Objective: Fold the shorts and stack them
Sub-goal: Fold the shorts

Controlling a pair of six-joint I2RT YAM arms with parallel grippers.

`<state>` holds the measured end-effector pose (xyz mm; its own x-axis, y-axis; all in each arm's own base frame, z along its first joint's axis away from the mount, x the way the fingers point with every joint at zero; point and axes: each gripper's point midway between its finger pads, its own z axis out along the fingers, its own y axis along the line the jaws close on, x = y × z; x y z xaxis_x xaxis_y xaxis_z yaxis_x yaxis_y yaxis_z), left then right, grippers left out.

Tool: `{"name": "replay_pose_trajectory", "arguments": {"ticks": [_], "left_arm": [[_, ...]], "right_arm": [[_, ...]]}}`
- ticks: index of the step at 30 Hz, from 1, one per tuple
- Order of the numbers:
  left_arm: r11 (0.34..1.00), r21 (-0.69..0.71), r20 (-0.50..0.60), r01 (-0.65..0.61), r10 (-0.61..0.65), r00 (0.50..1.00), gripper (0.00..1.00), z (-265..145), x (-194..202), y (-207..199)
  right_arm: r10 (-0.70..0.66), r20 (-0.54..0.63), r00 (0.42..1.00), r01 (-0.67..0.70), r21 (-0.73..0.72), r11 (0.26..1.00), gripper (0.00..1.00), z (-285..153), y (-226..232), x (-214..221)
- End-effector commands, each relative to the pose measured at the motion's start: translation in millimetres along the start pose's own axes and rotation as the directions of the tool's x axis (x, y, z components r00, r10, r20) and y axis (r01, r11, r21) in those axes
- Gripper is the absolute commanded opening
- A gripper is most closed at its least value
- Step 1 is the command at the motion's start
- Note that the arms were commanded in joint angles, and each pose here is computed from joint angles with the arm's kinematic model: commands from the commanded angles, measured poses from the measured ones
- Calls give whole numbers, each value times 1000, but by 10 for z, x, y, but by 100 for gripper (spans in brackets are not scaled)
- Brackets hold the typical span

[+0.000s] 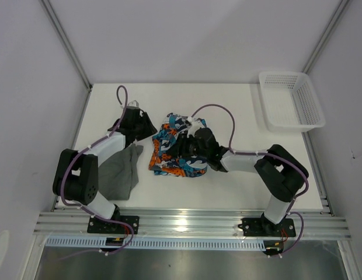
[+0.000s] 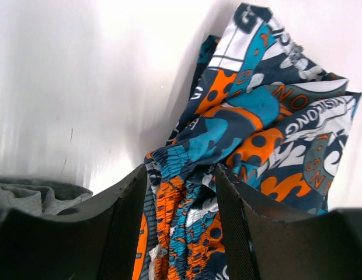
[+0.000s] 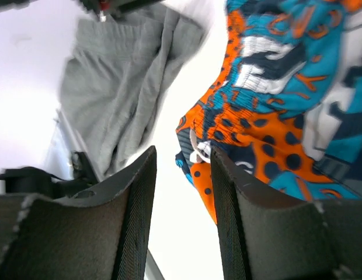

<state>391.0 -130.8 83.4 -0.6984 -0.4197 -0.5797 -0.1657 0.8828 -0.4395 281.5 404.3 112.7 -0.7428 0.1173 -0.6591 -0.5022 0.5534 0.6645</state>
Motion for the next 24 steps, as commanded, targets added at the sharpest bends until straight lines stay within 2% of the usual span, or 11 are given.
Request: {"name": "replay_pose_trajectory", "arguments": {"ticks": [1,6,12,16,24], "left_arm": [[998,40,104,-44,40,994,54,-196,-327,-143],[979,178,95,-102,86,992,55,-211,-265,-408],[941,300,28,-154,153,988,59,-55,-64,-678],[927,328,-18,-183,200,980,63,54,112,-744],[920,313,-43,-235,261,964,62,135,195,-684]], "right_arm": [[87,39,995,-82,-127,989,44,-179,73,-188],[212,26,977,-207,-122,971,42,-320,-297,-137],[303,-30,953,-304,-127,944,41,-372,-497,288],[349,-82,934,-355,-76,932,41,-355,-675,693],[368,-88,925,-376,-85,923,40,-296,-767,764]]}}
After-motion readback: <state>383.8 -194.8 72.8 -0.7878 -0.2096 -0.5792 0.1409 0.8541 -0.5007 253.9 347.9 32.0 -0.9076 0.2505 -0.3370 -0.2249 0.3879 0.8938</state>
